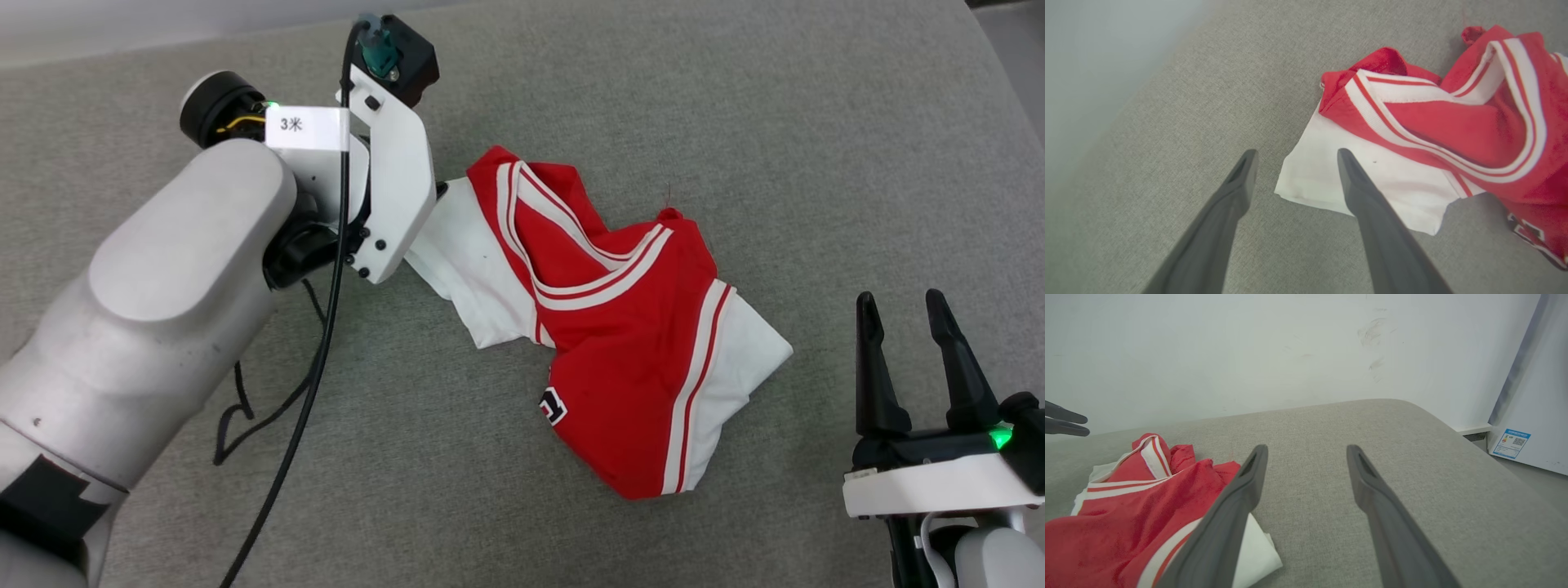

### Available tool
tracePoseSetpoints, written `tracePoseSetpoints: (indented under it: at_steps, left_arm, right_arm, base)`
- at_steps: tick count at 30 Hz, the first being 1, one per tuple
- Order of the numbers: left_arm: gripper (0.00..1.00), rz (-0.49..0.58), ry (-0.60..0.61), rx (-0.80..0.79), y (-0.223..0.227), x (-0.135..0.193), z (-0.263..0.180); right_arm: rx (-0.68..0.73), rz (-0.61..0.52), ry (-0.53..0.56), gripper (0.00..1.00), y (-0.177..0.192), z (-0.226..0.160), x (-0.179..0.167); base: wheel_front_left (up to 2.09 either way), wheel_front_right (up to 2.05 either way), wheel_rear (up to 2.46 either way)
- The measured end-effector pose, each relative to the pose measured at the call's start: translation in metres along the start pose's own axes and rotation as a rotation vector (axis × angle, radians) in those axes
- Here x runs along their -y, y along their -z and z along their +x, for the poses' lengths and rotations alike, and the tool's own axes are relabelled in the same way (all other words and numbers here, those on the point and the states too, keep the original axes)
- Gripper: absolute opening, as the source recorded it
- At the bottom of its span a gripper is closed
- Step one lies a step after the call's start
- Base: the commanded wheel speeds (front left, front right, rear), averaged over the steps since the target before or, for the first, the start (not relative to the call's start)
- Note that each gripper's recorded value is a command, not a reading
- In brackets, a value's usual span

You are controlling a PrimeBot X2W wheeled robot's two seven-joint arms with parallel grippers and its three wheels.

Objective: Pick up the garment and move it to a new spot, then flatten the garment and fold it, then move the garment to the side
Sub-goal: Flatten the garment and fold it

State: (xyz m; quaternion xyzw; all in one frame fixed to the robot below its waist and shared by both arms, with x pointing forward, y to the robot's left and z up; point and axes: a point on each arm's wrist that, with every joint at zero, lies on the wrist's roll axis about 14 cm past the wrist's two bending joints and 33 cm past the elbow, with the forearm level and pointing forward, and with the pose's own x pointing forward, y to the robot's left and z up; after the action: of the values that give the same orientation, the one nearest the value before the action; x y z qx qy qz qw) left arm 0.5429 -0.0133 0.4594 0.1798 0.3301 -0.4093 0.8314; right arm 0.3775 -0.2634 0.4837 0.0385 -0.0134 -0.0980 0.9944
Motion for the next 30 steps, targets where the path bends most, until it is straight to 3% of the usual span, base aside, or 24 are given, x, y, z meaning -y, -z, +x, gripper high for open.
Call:
tracePoseSetpoints:
  at_steps: [9, 18, 19, 20, 21, 26, 30]
  left_arm:
    - [1.0, 0.042, 0.057, -0.247, 0.056, 0.0, 0.035]
    - [1.0, 0.054, 0.096, -0.346, 0.081, 0.001, 0.046]
    - [0.73, 0.056, 0.1, -0.35, 0.082, 0.001, 0.046]
    - [0.04, 0.056, 0.1, -0.35, 0.082, 0.001, 0.046]
    - [0.0, 0.056, 0.101, -0.348, 0.083, 0.002, 0.046]
    - [0.0, 0.063, 0.112, -0.299, 0.078, 0.01, 0.043]
    - [0.0, 0.056, 0.1, -0.155, 0.054, 0.011, 0.034]
  right_arm:
    - [-0.025, -0.02, 0.031, 1.0, 0.009, 0.007, 0.01]
    - [-0.043, -0.029, 0.045, 1.0, 0.015, 0.008, 0.015]
    - [-0.042, -0.029, 0.044, 1.0, 0.015, 0.009, 0.014]
    - [-0.042, -0.029, 0.044, 1.0, 0.015, 0.009, 0.014]
    - [-0.041, -0.029, 0.042, 1.0, 0.015, 0.01, 0.014]
    - [-0.029, -0.025, 0.024, 1.0, 0.012, 0.012, 0.008]
    - [-0.016, -0.02, 0.006, 1.0, 0.008, 0.013, 0.002]
  base:
    - [0.0, 0.0, 0.0]
    - [0.0, 0.0, 0.0]
    - [0.0, 0.0, 0.0]
    - [0.0, 0.0, 0.0]
    - [0.0, 0.0, 0.0]
    - [0.0, 0.0, 0.0]
    - [0.0, 0.0, 0.0]
